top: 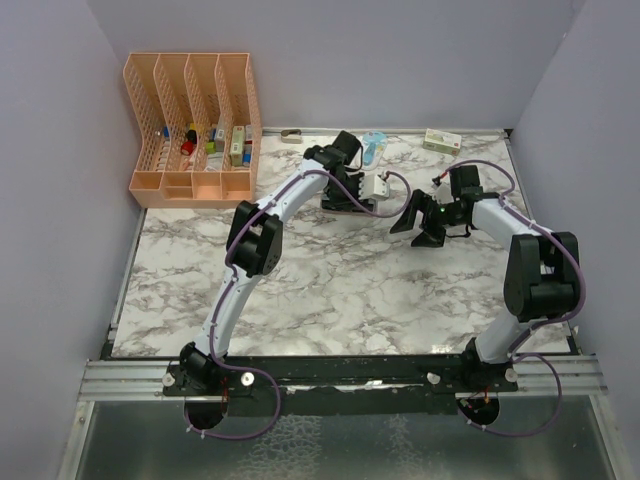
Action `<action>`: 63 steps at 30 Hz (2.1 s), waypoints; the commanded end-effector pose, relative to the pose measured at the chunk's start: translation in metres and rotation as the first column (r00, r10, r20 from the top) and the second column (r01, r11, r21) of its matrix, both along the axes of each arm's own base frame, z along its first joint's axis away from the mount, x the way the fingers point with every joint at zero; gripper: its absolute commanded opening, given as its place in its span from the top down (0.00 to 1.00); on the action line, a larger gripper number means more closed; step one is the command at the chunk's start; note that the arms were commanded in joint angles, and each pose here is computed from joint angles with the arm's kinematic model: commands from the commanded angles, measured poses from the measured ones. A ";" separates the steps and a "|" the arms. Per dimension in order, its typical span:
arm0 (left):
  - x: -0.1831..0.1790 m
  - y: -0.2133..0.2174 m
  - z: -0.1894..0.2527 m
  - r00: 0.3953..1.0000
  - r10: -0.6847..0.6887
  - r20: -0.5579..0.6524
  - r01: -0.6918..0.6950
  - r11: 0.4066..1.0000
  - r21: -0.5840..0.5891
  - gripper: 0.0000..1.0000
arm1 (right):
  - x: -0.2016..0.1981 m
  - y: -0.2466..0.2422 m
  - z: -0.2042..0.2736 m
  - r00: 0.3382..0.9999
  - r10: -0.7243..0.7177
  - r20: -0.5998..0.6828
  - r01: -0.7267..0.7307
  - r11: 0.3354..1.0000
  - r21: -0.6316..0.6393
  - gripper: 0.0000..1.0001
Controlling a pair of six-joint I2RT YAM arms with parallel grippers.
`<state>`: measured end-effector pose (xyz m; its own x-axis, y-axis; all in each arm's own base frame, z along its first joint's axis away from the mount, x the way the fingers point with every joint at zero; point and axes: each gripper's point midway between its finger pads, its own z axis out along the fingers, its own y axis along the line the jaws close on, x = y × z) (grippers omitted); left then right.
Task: Organize the sunglasses
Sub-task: Place the sunglasses in the sunglasses case.
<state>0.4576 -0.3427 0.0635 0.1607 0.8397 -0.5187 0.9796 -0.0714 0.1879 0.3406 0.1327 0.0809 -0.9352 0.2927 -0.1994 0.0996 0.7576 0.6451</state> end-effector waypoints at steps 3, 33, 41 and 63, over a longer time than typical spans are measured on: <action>0.002 0.000 -0.005 1.000 -0.004 0.001 0.004 1.000 -0.003 1.00 | 0.007 0.002 0.003 1.000 -0.001 0.015 0.001 0.999 0.032 0.20; 0.006 0.001 -0.009 1.000 -0.007 0.016 0.007 1.000 0.011 0.77 | 0.004 0.004 0.004 1.000 0.006 0.012 -0.006 0.999 0.047 0.18; 0.006 0.002 -0.006 1.000 0.004 0.024 -0.004 1.000 0.003 0.49 | 0.005 0.004 0.005 1.000 0.007 0.012 -0.007 0.999 0.049 0.18; 0.014 0.006 0.066 0.984 0.051 0.168 -0.044 0.998 -0.046 0.43 | 0.005 0.008 0.006 1.000 0.013 0.015 -0.014 0.997 0.079 0.18</action>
<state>0.4691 -0.3392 0.0655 0.1691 0.8500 -0.4989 0.9671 -0.0454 0.2504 0.3402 0.1362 0.0834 -0.9380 0.2938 -0.1837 0.0989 0.7351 0.6707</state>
